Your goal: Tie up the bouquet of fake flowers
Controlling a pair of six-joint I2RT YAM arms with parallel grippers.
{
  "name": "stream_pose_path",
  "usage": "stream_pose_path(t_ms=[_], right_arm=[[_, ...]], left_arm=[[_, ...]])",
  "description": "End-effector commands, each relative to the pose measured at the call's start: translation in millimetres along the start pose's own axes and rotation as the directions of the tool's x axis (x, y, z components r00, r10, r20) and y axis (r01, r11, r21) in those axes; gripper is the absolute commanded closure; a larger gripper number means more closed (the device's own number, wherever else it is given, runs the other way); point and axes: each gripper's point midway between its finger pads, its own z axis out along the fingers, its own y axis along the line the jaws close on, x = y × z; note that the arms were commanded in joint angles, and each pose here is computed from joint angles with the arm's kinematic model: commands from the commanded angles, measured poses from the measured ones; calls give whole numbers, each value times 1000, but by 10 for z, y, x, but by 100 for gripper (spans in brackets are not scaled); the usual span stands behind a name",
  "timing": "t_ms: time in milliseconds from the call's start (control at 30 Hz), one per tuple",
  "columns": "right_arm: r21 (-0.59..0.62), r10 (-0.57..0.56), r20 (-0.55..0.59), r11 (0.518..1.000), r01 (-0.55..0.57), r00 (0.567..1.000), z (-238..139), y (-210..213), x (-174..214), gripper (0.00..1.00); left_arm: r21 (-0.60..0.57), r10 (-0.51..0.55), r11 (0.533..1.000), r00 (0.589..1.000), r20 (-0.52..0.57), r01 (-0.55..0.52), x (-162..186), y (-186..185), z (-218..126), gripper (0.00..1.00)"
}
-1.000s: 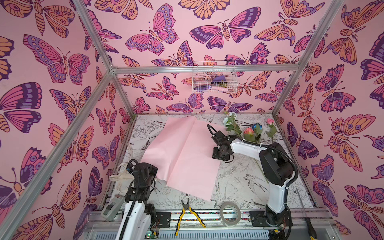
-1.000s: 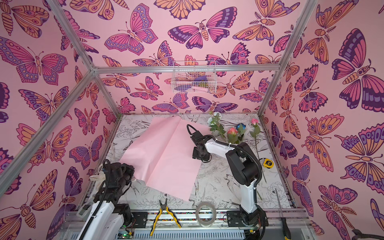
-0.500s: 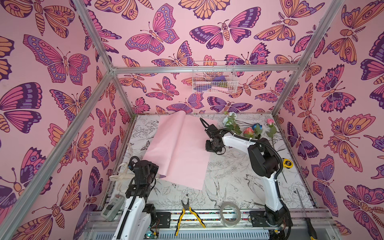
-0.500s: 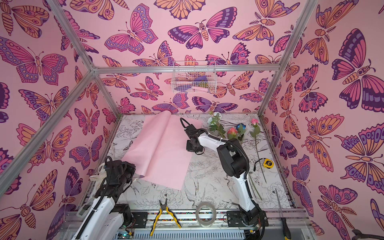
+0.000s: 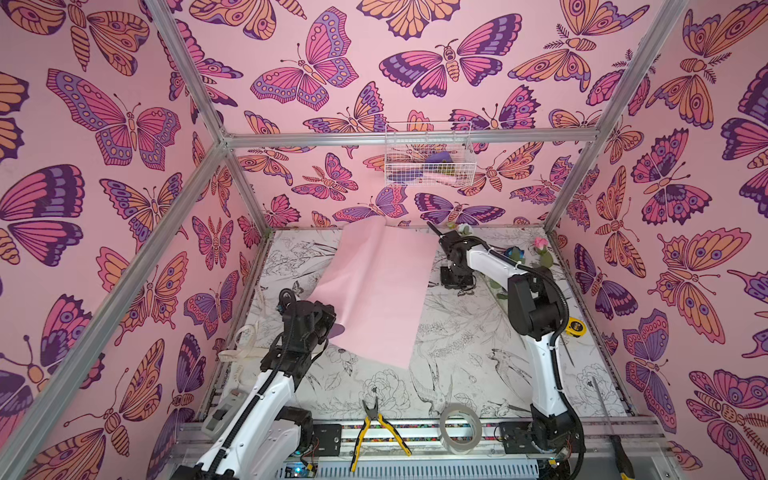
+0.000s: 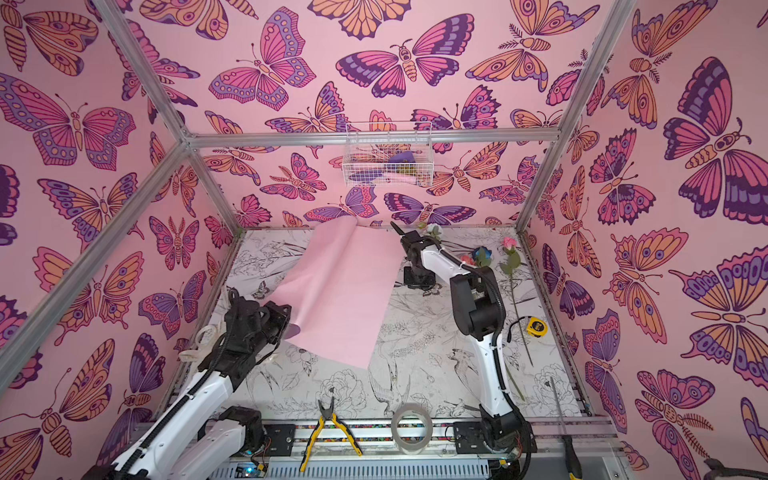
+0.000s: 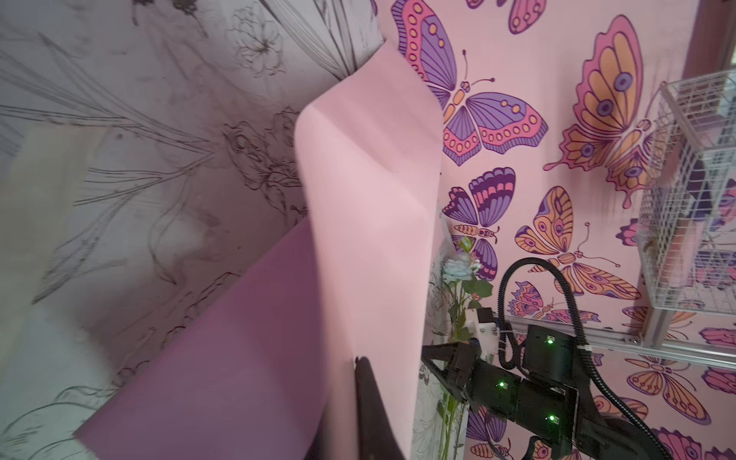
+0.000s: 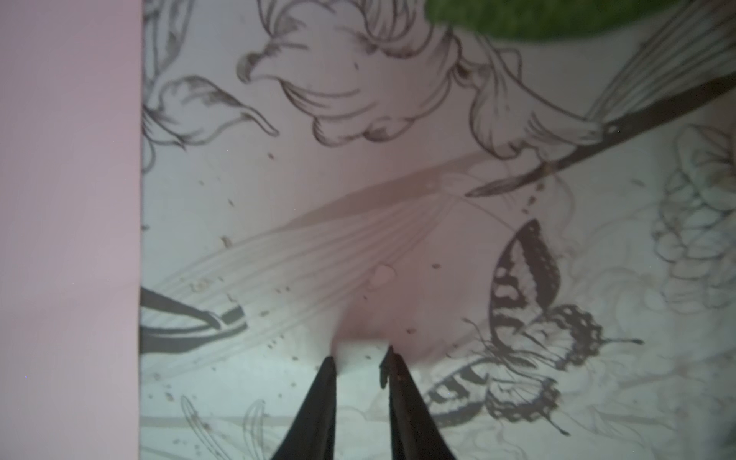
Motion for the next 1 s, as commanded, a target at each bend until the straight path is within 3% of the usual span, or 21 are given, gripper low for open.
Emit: stream_pose_path(t_ms=[0, 167, 400, 633, 800, 967], right_arm=[[-69, -128, 51, 989, 132, 990, -559, 207, 296, 71], [-208, -204, 124, 952, 227, 971, -853, 777, 1022, 65], [-363, -301, 161, 868, 340, 940, -912, 1679, 1935, 59], [-339, -422, 202, 817, 467, 884, -833, 2104, 2347, 60], [-307, -497, 154, 797, 520, 854, -630, 2181, 2580, 61], [-116, -585, 91, 798, 592, 806, -436, 2004, 2660, 61]], left_arm=[[58, -4, 998, 999, 47, 2, -112, -256, -11, 100], [43, -27, 999, 997, 77, 24, -138, -174, -27, 100], [33, -51, 998, 991, 121, 47, -182, -72, -86, 100], [12, -71, 997, 992, 108, 70, -131, 18, -49, 100], [15, -77, 997, 991, 106, 76, -111, 15, -56, 100], [13, -57, 998, 993, 105, 56, -65, -23, -84, 100]])
